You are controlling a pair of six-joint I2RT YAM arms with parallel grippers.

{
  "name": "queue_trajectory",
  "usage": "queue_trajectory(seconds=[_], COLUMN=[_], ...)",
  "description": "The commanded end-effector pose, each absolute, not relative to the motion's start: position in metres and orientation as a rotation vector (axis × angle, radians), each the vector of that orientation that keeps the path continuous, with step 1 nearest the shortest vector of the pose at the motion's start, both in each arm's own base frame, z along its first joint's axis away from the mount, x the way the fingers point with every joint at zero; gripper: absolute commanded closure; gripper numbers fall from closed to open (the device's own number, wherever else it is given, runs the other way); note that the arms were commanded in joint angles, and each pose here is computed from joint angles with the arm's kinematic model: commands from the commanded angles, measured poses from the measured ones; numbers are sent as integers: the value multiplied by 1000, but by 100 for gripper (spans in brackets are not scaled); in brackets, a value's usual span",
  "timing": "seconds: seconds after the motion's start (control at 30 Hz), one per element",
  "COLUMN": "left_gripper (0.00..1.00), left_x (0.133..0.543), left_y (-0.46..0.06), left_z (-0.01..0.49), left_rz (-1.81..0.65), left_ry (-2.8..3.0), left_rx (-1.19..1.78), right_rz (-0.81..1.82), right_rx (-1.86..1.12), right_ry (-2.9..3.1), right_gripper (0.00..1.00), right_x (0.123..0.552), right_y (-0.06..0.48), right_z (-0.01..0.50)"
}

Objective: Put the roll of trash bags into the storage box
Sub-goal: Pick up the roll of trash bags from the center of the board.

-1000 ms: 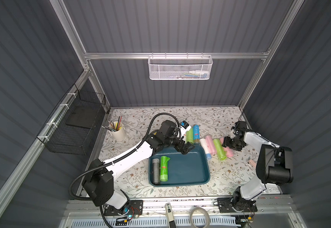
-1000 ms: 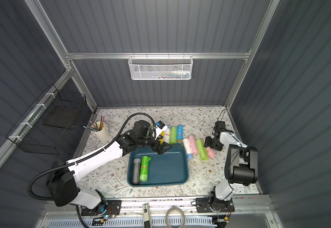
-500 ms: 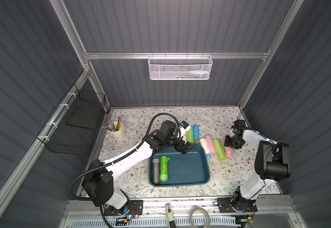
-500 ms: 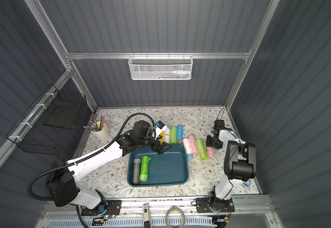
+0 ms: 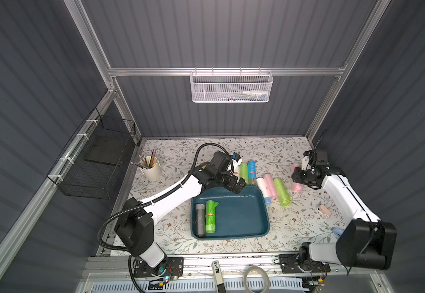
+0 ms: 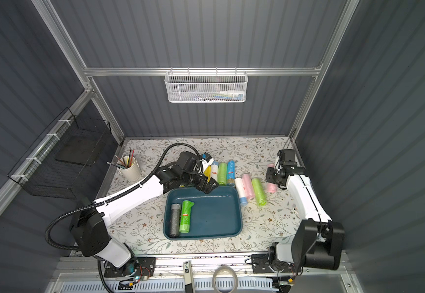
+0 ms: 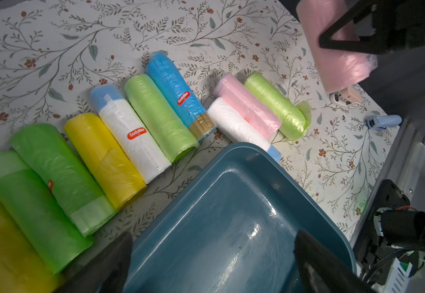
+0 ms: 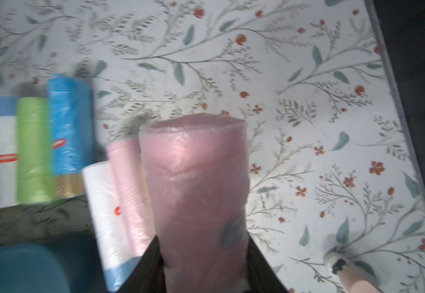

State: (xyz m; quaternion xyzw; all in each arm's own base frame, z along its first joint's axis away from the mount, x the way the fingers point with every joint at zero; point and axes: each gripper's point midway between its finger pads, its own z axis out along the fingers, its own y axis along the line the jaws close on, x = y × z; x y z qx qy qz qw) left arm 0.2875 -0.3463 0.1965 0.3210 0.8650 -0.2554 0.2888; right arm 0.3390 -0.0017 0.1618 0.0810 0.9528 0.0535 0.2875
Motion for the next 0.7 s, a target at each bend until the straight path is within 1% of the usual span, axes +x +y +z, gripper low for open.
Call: queue_trajectory(seconds=[0.0, 0.17, 0.23, 0.4, 0.53, 0.67], left_gripper=[0, 0, 1, 1, 1, 9], left_x=[272, 251, 238, 209, 195, 183], left_y=[-328, -278, -256, -212, -181, -167], left_z=[200, 198, 195, 184, 170, 146], left_rz=[-700, -593, -552, -481, -408, -388], left_ry=[2402, 2476, 2515, 2575, 2587, 2637], left_rx=[744, 558, 492, 378, 288, 218], right_rz=[328, 592, 675, 844, 950, 1016], right_rx=[132, 23, -6, -43, -76, -124], right_ry=[2546, 2434, 2414, 2383, 2370, 2382], right_gripper=[60, 59, 59, 59, 58, 58], right_x=[314, 289, 280, 261, 246, 233], right_y=[45, 113, 138, 184, 216, 242], right_z=[179, 221, 229, 229, 227, 225])
